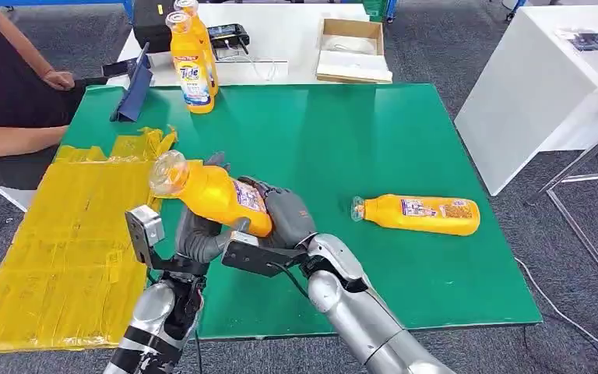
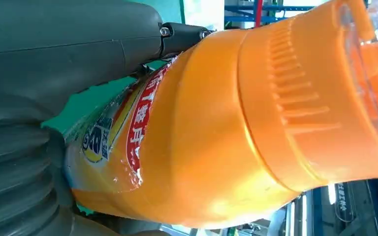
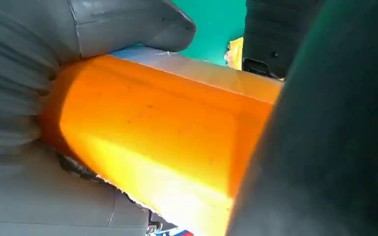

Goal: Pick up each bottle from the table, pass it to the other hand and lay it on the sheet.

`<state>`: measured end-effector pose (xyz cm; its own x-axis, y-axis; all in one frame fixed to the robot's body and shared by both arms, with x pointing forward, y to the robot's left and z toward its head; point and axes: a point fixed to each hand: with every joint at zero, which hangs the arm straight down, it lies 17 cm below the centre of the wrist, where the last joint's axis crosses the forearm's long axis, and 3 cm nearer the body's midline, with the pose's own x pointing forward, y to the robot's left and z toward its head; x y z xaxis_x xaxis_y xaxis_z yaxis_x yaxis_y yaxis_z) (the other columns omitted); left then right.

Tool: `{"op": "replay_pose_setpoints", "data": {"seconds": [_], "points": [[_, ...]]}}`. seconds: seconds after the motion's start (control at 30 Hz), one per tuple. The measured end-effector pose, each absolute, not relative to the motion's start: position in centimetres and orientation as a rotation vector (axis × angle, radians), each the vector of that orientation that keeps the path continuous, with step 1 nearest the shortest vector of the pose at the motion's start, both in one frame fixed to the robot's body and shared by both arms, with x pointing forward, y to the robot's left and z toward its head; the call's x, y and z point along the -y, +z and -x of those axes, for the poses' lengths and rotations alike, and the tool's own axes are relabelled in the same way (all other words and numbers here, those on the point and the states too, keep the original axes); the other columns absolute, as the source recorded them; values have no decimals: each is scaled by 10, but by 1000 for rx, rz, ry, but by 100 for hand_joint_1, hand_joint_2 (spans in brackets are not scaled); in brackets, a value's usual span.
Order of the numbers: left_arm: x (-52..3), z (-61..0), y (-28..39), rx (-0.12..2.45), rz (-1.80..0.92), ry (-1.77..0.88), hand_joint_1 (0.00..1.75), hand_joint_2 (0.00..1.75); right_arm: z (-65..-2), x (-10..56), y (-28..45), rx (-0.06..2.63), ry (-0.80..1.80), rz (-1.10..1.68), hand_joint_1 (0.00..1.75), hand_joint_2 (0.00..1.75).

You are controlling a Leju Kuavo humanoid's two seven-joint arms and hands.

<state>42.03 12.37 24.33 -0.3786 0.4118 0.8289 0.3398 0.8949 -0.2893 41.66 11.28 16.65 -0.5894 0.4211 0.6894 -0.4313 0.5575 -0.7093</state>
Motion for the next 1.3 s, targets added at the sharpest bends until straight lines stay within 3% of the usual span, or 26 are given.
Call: {"op": "replay_pose_setpoints", "data": {"seconds": [0.23, 0.27, 0.3, 0.97, 1.0, 1.2, 1.23, 1.3], "points": [[-126, -422, 244, 1998, 533, 106, 0, 175, -417, -115, 169, 1870, 1158, -17, 175, 175], [-126, -423, 244, 2000, 530, 112, 117, 175, -417, -116, 170, 1870, 1157, -19, 175, 175], [-128, -424, 244, 2003, 520, 120, 175, 175, -417, -116, 170, 1869, 1156, -23, 175, 175], [-137, -427, 249, 2021, 487, 207, 175, 175, -418, -119, 171, 1869, 1163, -27, 175, 175], [-137, -427, 249, 2030, 474, 203, 175, 175, -419, -117, 170, 1872, 1152, -18, 0, 175], [-134, -422, 258, 2091, 417, 156, 175, 175, -411, -105, 149, 1869, 1166, 40, 0, 175], [-134, -421, 262, 2109, 413, 150, 175, 175, -408, -101, 140, 1854, 1170, 40, 0, 0], [-134, -422, 267, 2121, 411, 146, 175, 175, -404, -97, 131, 1837, 1175, 41, 0, 0]]}}
